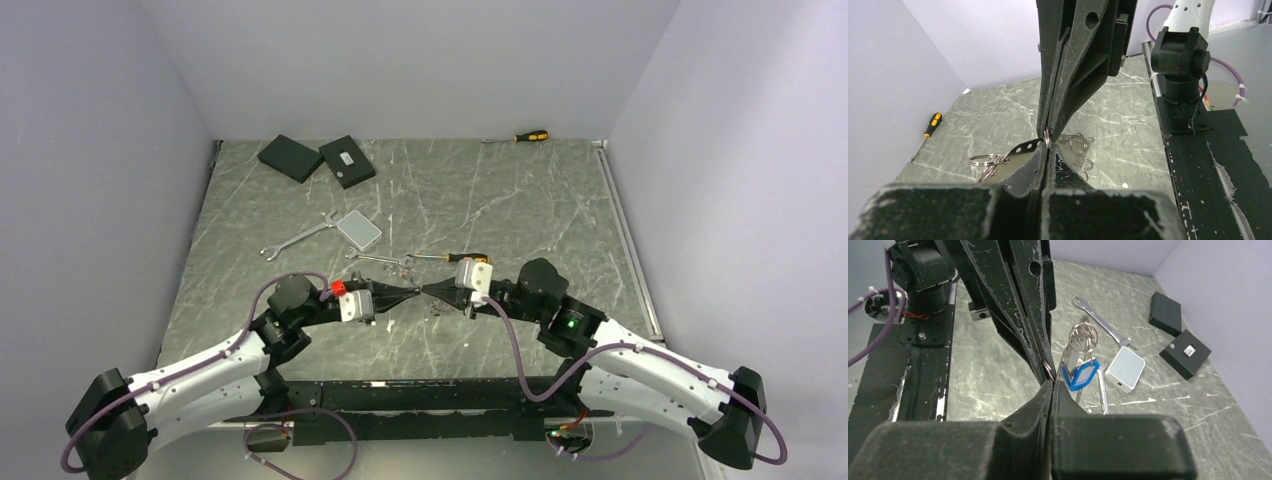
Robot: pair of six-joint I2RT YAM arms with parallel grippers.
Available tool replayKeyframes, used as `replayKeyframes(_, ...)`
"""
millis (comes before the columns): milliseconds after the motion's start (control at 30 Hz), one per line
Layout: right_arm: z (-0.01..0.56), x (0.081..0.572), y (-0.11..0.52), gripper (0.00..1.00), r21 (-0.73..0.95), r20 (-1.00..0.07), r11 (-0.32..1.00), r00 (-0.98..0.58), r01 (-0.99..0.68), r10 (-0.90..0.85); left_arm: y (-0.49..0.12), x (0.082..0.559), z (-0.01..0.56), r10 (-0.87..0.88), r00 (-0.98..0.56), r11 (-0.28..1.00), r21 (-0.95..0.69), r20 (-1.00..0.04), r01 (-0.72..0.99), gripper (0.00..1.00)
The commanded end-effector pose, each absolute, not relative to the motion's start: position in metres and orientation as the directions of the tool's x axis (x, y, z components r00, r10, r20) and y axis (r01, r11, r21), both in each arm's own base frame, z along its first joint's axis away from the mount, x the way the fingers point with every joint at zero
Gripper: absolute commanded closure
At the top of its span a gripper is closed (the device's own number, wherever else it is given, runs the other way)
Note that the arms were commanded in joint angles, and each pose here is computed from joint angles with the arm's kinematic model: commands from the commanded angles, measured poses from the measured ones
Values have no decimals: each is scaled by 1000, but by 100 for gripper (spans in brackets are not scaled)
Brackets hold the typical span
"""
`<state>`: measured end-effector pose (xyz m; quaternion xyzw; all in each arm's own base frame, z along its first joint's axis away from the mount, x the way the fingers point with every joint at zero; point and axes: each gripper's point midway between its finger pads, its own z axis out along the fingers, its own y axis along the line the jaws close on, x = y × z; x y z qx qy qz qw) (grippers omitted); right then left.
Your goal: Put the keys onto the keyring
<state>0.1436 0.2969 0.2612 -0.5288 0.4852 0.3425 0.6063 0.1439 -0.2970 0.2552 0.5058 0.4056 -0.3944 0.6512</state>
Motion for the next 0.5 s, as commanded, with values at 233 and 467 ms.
replayKeyframes(233, 280, 124, 308, 95, -332, -943, 76, 328, -940, -57, -303, 131, 283, -185, 400, 117, 384, -898, 916, 100)
replayKeyframes(467, 279, 125, 310, 85, -324, -945, 69, 320, -943, -64, -303, 131, 281, -185, 393, 113, 378, -901, 919, 100)
